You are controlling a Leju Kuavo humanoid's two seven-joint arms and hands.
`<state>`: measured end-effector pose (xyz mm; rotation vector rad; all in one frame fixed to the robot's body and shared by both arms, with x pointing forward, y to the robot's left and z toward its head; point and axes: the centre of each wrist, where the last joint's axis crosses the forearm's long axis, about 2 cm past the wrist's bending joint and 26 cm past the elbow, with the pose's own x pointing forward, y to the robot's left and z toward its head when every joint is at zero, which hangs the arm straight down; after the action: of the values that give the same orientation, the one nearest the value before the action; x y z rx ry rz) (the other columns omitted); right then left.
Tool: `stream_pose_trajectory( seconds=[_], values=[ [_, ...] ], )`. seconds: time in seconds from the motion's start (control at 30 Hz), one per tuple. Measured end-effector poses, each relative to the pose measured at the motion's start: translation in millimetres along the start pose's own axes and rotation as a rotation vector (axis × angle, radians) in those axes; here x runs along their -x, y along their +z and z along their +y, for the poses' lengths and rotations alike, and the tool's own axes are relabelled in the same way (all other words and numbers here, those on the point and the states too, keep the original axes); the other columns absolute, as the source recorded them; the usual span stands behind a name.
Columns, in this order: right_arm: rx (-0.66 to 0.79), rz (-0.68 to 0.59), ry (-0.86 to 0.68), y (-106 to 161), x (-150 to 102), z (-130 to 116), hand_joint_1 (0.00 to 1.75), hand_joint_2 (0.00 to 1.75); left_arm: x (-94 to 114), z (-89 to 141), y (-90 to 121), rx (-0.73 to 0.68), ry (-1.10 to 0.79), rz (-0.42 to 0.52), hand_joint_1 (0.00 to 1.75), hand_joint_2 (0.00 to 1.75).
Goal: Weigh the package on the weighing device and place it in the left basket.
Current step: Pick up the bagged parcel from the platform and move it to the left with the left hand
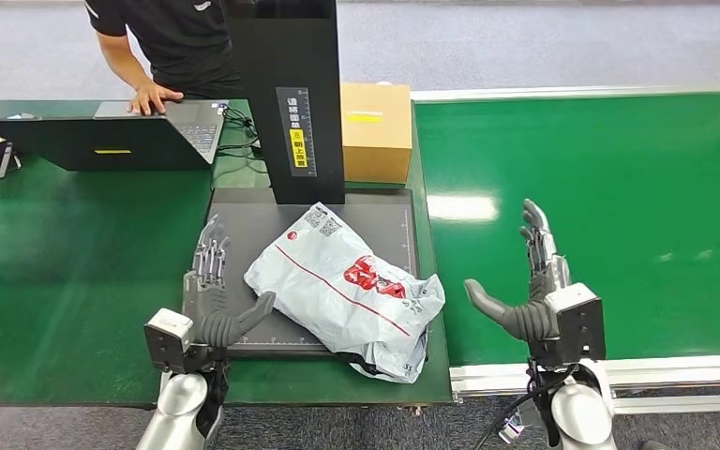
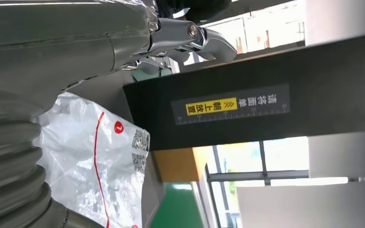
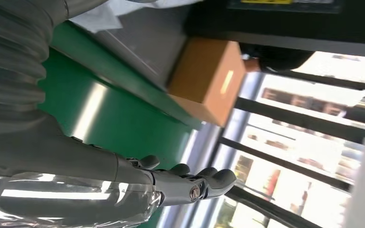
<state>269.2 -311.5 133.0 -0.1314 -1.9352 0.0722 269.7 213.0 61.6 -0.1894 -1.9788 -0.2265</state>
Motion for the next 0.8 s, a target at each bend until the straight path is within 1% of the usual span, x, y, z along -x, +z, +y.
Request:
stream_pose_trajectory(
  seconds=[0.1, 0.27, 0.6, 0.7, 0.8],
  values=[
    [-0.036, 0.07, -0.04, 10.9, 9.4, 1.9, 0.0, 1.75, -0.4, -1.1, -1.4, 0.01, -0.003, 0.001, 0.0, 1.75],
    [-0.108, 0.151, -0.09, 27.0, 18.8, 6.3, 0.0, 1.75, -1.2, -2.0, -6.1, 0.039, -0.029, 0.004, 0.0, 1.75],
    [-0.138, 0.201, -0.101, 36.7, 24.1, 8.5, 0.0, 1.75, -0.7, -4.2, -10.1, 0.063, -0.068, 0.01, 0.0, 1.75],
    [-0.152, 0.212, -0.093, 37.6, 24.4, 8.8, 0.0, 1.75, -0.7, -6.4, -12.0, 0.087, -0.151, 0.017, 0.0, 1.75],
    [-0.162, 0.211, -0.083, 37.5, 24.2, 9.4, 0.0, 1.75, -1.3, -11.7, -16.1, 0.143, -0.352, 0.037, 0.0, 1.75]
  ],
)
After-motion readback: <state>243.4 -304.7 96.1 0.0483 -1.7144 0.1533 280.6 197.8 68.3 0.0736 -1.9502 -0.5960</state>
